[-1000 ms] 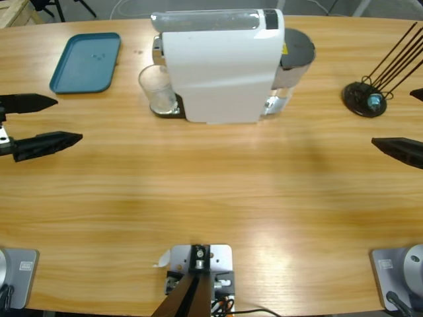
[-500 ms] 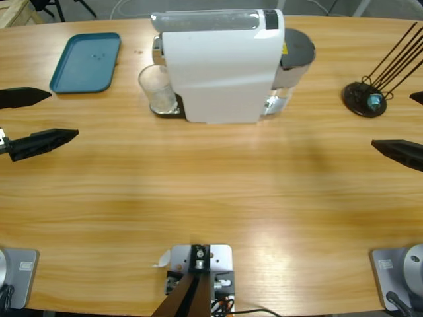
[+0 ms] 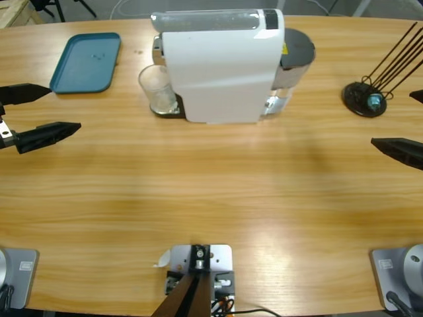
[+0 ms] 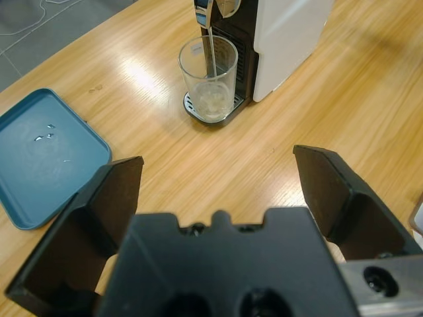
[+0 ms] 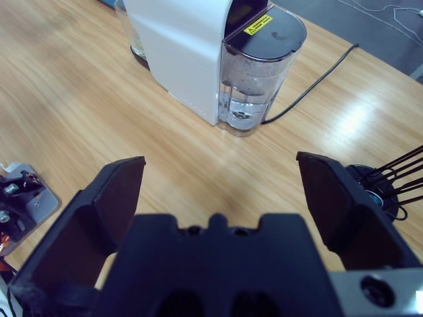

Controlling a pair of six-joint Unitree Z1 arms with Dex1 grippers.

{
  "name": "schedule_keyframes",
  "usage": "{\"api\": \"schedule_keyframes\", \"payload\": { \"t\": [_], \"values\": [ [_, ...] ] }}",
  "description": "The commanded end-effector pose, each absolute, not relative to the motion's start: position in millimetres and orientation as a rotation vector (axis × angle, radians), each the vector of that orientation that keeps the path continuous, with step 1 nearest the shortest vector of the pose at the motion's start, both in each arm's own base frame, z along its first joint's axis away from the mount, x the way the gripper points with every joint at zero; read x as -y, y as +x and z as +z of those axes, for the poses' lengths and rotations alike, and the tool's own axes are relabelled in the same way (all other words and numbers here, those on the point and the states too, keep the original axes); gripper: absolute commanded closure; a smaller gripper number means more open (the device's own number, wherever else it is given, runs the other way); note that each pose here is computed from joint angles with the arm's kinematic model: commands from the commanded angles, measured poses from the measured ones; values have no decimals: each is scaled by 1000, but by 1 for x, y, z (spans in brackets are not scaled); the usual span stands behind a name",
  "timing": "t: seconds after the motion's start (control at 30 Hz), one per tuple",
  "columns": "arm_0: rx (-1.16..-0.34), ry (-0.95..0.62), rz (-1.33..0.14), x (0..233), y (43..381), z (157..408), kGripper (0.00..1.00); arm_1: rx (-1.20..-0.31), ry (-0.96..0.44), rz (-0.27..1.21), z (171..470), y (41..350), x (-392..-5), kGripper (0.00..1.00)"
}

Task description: Pour coffee

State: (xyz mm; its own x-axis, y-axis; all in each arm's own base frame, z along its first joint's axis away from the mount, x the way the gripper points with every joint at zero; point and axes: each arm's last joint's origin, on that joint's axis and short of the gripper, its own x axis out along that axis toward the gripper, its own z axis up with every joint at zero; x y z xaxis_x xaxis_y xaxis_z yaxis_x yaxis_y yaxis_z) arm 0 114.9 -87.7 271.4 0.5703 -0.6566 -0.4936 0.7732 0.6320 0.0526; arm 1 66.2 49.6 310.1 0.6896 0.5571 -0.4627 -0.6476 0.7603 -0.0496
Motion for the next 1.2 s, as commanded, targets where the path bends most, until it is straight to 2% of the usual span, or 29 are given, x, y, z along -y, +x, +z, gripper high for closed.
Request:
{"api": "schedule_keyframes", "payload": {
  "t": [0.03, 1.2],
  "values": [
    [-529, 265, -833, 87, 117, 256, 0, -466, -216, 664, 298, 64, -48, 0],
    [-534, 253, -832, 90, 120, 254, 0, -485, -216, 670, 295, 66, -49, 0]
  ]
}}
